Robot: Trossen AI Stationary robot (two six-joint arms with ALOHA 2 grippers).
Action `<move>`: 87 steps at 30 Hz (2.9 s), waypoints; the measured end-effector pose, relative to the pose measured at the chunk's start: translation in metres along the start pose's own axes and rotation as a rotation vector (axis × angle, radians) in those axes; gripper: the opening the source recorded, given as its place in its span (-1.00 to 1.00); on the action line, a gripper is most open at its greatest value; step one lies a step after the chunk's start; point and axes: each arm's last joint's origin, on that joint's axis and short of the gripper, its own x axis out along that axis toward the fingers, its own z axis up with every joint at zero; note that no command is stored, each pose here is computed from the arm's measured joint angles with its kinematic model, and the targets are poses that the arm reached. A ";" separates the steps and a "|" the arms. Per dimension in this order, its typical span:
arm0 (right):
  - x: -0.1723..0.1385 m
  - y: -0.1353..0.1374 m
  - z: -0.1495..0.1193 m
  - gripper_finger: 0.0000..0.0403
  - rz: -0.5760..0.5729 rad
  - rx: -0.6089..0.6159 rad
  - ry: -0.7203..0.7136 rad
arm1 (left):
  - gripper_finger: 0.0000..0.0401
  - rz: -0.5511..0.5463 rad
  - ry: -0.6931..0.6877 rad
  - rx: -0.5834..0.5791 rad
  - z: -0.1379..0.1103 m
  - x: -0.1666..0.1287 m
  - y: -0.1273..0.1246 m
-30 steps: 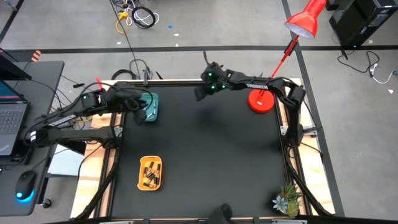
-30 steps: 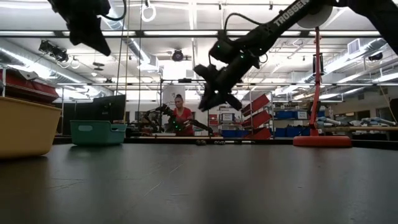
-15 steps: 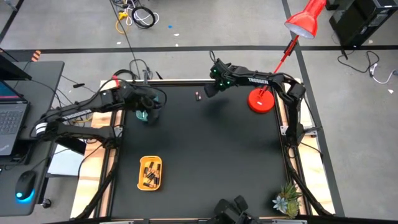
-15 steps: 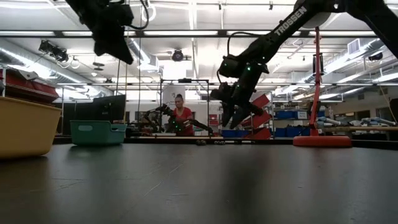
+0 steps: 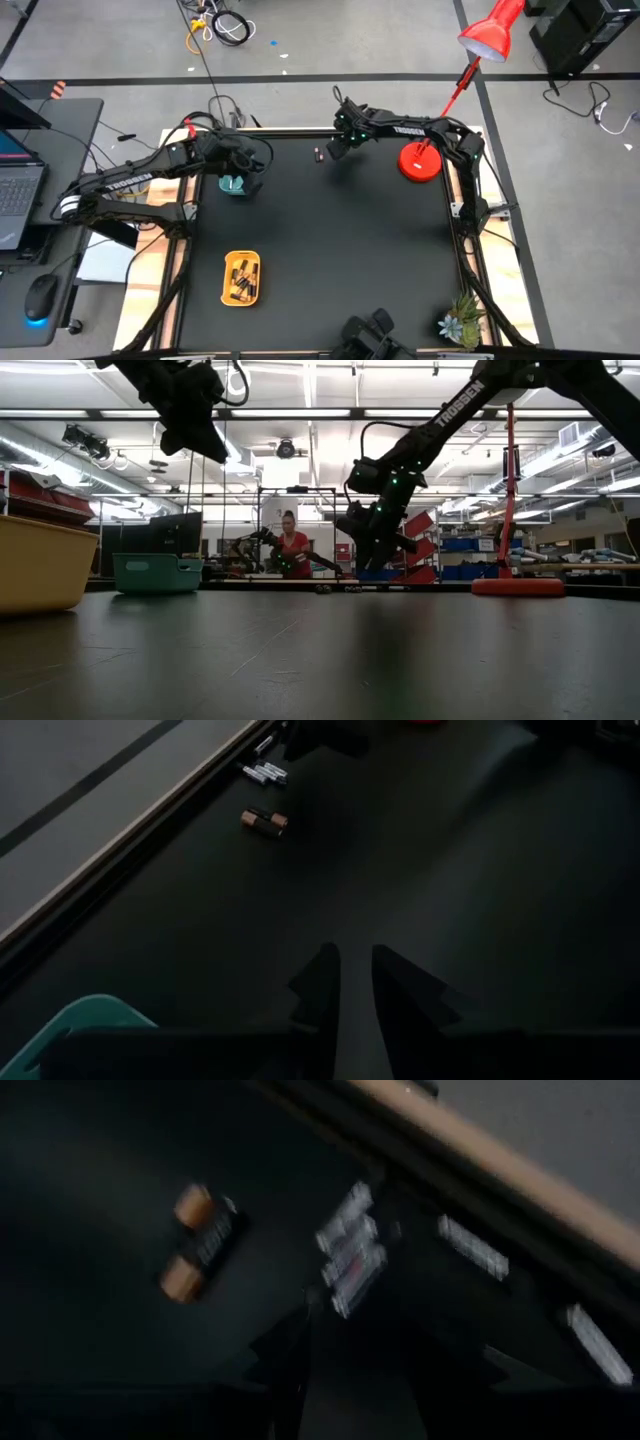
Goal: Sort batteries
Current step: Put the white battery into the blue bin
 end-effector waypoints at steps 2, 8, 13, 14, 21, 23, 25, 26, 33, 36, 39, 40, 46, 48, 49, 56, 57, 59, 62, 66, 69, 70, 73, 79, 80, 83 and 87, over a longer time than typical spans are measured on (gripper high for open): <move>0.000 0.002 0.005 -0.19 0.005 -0.004 -0.006 | -0.65 -0.003 -0.001 -0.009 0.000 0.000 0.000; -0.015 0.024 0.030 -0.21 0.143 -0.004 -0.038 | -0.65 -0.004 -0.009 -0.009 0.001 0.000 0.000; -0.056 0.061 0.063 -0.22 0.276 -0.073 -0.179 | -0.65 -0.007 -0.031 0.012 0.003 0.000 0.000; -0.061 0.067 0.067 -0.22 0.286 -0.093 -0.204 | -0.65 -0.008 -0.034 0.013 0.004 0.001 0.000; -0.072 0.069 0.076 -0.23 0.271 -0.127 -0.246 | -0.65 -0.007 -0.045 0.042 0.005 0.003 0.000; -0.070 0.061 0.076 -0.23 0.213 -0.129 -0.230 | -0.65 -0.007 -0.045 0.041 0.005 0.003 0.000; -0.069 0.050 0.077 -0.23 0.162 -0.134 -0.213 | -0.65 -0.006 -0.040 0.040 0.005 0.003 0.000; -0.068 0.045 0.076 -0.23 0.146 -0.133 -0.198 | -0.65 -0.005 -0.034 0.038 0.004 0.003 0.000; -0.044 0.002 0.054 -0.23 0.050 -0.050 -0.002 | -0.65 -0.015 -0.007 0.034 0.002 0.003 0.000; -0.034 -0.013 0.040 -0.24 -0.009 -0.063 0.091 | -0.65 -0.016 -0.006 0.033 0.002 0.003 0.000; -0.029 -0.025 0.034 -0.27 -0.028 -0.075 0.128 | -0.65 -0.016 -0.002 0.024 0.001 0.003 0.000; -0.028 -0.029 0.031 -0.28 -0.036 -0.074 0.147 | -0.65 -0.016 0.001 0.017 0.001 0.003 0.000; -0.020 -0.055 0.023 -0.31 -0.073 -0.045 0.179 | -0.65 -0.018 0.004 0.006 0.001 0.002 0.000; -0.016 -0.064 0.017 -0.30 -0.086 -0.034 0.207 | -0.65 -0.018 0.006 0.006 0.001 0.002 0.000; -0.015 -0.067 0.015 -0.30 -0.090 -0.038 0.221 | -0.65 -0.018 0.006 0.002 0.001 0.002 0.000; -0.008 -0.072 0.006 -0.29 -0.124 -0.185 0.249 | -0.65 -0.018 0.005 -0.019 0.001 0.002 0.000; -0.008 -0.072 0.006 -0.29 -0.122 -0.198 0.244 | -0.65 -0.018 0.005 -0.026 0.001 0.002 0.000; -0.007 -0.072 0.006 -0.29 -0.119 -0.220 0.240 | -0.65 -0.018 0.005 -0.040 0.001 0.002 0.000; -0.007 -0.075 0.008 -0.29 -0.118 -0.249 0.224 | -0.65 -0.018 0.005 -0.056 0.001 0.002 0.000; -0.006 -0.081 0.008 -0.30 -0.117 -0.272 0.229 | -0.65 -0.010 -0.001 -0.066 0.001 0.002 0.000; 0.002 -0.083 0.003 -0.30 -0.094 -0.279 0.278 | -0.65 -0.009 -0.021 -0.066 0.003 0.002 0.000; 0.005 -0.083 0.001 -0.30 -0.087 -0.286 0.290 | -0.65 -0.009 -0.025 -0.066 0.003 0.002 0.000; 0.012 -0.078 -0.003 -0.31 -0.076 -0.302 0.315 | -0.65 -0.009 -0.031 -0.066 0.004 0.002 0.000; 0.017 -0.069 -0.005 -0.38 -0.067 -0.357 0.331 | -0.65 -0.009 -0.032 -0.100 0.004 0.002 0.000; 0.018 -0.068 -0.006 -0.42 -0.065 -0.375 0.333 | -0.65 -0.010 -0.034 -0.106 0.004 0.002 0.000; 0.018 -0.063 -0.007 -0.66 -0.062 -0.418 0.342 | -0.65 -0.011 -0.041 -0.121 0.005 0.002 0.000; 0.019 -0.060 -0.009 -0.90 -0.047 -0.466 0.354 | -0.65 -0.010 -0.043 -0.122 0.005 0.002 0.000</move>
